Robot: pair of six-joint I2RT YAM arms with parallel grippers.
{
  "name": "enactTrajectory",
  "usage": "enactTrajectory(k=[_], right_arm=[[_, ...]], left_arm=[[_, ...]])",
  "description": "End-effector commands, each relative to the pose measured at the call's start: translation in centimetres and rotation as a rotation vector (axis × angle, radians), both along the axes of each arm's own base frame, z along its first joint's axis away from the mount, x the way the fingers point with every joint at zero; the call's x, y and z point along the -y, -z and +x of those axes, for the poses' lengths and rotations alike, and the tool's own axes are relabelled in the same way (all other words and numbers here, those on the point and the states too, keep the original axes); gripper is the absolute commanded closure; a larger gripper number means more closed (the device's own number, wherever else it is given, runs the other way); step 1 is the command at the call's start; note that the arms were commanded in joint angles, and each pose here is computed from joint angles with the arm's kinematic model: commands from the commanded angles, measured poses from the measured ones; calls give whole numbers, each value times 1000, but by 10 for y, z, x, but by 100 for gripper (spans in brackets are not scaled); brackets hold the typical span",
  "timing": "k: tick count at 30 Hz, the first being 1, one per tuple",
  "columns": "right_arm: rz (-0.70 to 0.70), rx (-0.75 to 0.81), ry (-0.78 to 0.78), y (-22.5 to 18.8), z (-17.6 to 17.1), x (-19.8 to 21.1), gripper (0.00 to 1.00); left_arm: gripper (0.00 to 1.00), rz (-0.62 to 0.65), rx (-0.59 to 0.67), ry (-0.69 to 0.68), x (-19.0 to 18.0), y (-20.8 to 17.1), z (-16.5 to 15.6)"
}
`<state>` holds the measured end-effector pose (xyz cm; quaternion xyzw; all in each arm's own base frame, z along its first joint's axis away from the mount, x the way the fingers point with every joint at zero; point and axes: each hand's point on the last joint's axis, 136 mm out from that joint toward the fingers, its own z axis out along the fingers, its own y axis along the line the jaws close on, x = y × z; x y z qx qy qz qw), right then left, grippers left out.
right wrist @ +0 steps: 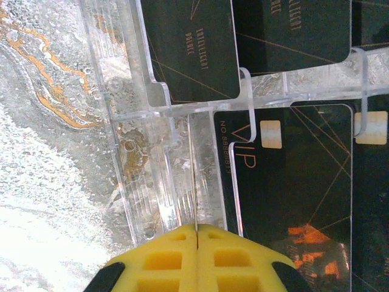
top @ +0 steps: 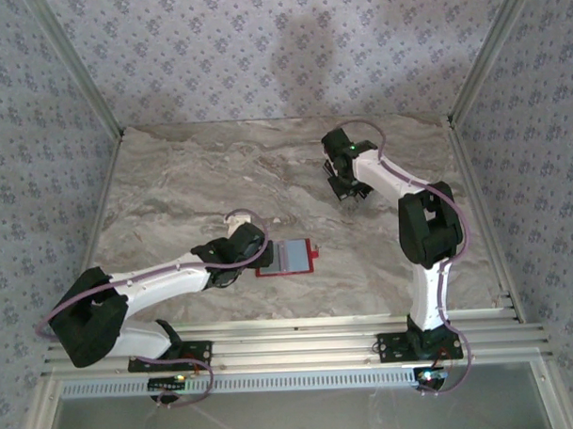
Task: Put the credit cards into the card holder
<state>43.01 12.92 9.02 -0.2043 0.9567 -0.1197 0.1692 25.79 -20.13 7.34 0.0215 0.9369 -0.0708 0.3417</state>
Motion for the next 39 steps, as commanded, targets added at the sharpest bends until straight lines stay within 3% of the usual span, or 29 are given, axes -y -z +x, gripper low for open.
enactTrajectory(k=[1,11,17,25,31,39], right_arm=[[11,-15,-37,-13,-4,-8,100],[27,83,-61,-70,-12,-21,100],[119,141,-59,-105,-27,-34,100],[597,96,-35,-123,-75,-84,100],[963,8,26,-106,-105,-122,100],[1143,-89,99,-66,-138,-151,100]], left_arm=[[0,1,-6,10,0,3,0],[0,10,-9,12,-1,5,1],[0,24,-15,14,-3,9,1],[0,75,-44,61,1,18,2],[0,110,-73,69,-1,30,0],[0,142,-99,30,-14,42,-7]])
